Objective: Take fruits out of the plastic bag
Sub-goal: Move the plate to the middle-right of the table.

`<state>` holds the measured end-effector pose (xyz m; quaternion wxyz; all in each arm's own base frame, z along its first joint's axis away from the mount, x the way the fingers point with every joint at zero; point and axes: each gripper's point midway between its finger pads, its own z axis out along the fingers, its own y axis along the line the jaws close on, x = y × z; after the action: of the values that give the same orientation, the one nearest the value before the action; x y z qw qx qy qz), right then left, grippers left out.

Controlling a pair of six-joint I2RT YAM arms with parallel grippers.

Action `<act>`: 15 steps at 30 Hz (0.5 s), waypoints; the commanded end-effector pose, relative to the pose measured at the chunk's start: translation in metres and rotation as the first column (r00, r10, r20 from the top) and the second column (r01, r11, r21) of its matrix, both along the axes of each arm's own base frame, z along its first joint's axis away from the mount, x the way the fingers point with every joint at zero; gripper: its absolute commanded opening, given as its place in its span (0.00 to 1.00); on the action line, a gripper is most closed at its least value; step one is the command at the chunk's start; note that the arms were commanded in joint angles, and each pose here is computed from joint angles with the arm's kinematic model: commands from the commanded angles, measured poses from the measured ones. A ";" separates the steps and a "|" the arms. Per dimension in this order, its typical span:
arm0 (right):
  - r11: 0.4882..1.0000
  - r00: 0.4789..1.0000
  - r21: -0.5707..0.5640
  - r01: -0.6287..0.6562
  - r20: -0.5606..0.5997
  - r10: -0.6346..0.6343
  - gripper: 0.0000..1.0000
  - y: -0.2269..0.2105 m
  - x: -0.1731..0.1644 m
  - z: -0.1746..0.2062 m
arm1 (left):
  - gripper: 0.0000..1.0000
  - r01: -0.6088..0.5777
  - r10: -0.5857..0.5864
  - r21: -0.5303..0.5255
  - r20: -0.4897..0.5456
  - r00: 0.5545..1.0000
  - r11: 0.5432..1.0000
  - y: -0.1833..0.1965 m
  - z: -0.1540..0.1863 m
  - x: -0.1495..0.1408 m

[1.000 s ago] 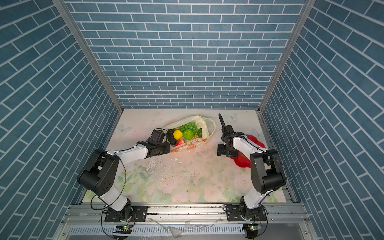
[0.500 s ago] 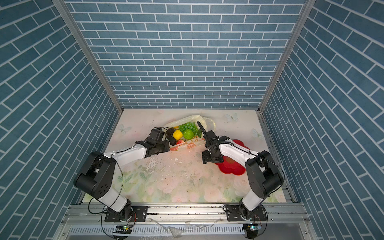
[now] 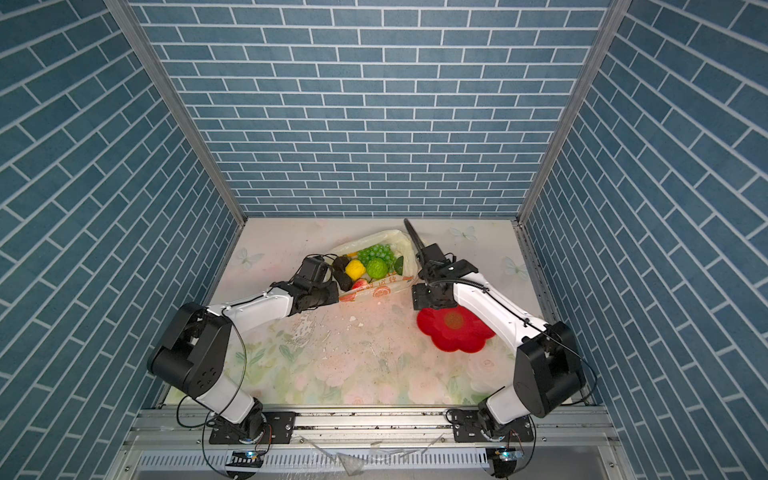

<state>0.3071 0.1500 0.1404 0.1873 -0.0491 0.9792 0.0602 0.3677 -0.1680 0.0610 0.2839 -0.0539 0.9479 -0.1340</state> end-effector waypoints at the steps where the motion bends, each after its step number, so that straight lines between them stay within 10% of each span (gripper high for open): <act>1: 0.991 0.992 -0.080 0.108 0.073 -0.103 0.78 -0.051 0.037 0.016 | 0.09 0.001 -0.001 0.007 0.004 1.000 1.000 0.003 0.005 -0.002; 15: 0.945 0.946 -0.075 0.318 -0.036 -0.322 0.79 -0.127 0.154 -0.041 | 0.09 0.004 -0.004 -0.012 -0.008 1.000 1.000 0.002 0.002 -0.008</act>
<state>0.4539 0.0307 0.0987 0.1769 0.1087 0.9782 -0.0089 0.3666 -0.1688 0.0630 0.2844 -0.0531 0.9471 -0.1388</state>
